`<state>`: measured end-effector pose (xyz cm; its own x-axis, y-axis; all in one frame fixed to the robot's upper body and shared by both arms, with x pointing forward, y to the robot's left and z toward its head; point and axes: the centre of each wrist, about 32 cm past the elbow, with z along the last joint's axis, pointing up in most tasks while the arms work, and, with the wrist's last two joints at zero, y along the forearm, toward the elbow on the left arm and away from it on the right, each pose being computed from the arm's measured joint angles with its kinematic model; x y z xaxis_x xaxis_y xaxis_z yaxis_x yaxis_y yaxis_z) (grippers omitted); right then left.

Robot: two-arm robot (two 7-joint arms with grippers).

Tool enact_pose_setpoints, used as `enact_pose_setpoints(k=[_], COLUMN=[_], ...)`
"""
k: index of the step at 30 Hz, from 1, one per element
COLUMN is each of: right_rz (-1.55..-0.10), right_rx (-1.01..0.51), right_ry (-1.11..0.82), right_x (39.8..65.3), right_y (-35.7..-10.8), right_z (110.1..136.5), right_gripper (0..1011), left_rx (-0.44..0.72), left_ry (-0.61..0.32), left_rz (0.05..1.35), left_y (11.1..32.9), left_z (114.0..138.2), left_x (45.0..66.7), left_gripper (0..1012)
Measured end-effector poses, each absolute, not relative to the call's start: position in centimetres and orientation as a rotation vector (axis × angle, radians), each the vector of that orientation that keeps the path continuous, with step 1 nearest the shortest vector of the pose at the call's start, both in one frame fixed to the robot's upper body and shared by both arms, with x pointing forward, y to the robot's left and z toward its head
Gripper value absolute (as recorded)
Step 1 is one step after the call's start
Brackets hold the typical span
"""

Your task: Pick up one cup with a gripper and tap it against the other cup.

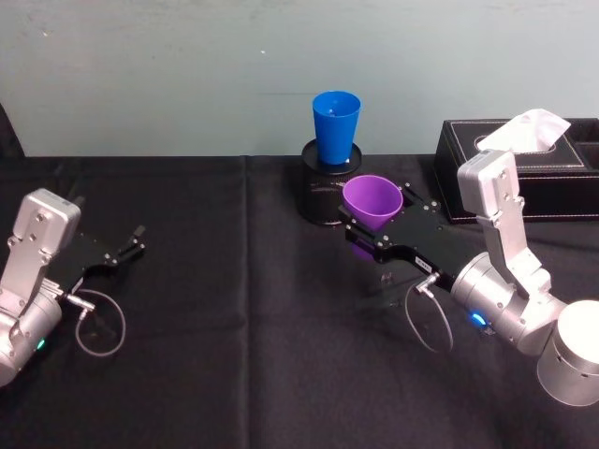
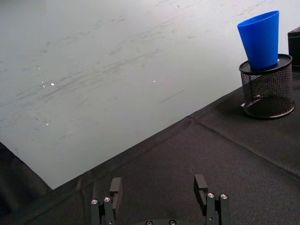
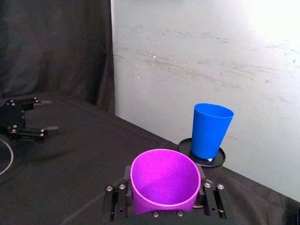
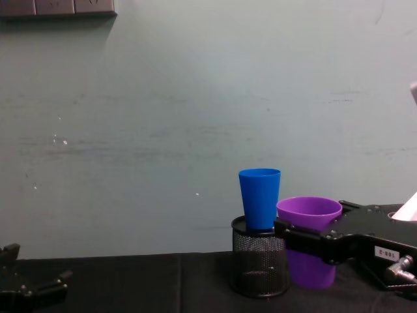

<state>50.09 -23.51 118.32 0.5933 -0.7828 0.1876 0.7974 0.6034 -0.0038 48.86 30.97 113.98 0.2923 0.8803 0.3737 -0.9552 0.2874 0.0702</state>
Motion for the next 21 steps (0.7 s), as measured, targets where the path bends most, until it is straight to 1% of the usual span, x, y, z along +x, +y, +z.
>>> enact_pose_setpoints(k=[21], right_rz=[-0.920], right_rx=[-0.091], right_ry=[-0.173], right_x=[50.09], right_y=[-23.51], right_z=[118.32], right_gripper=[743], left_rx=[0.304], left_ry=[-0.285], left_rz=[1.248], left_y=[30.97], left_z=[113.98], left_x=[48.86], left_gripper=[1000])
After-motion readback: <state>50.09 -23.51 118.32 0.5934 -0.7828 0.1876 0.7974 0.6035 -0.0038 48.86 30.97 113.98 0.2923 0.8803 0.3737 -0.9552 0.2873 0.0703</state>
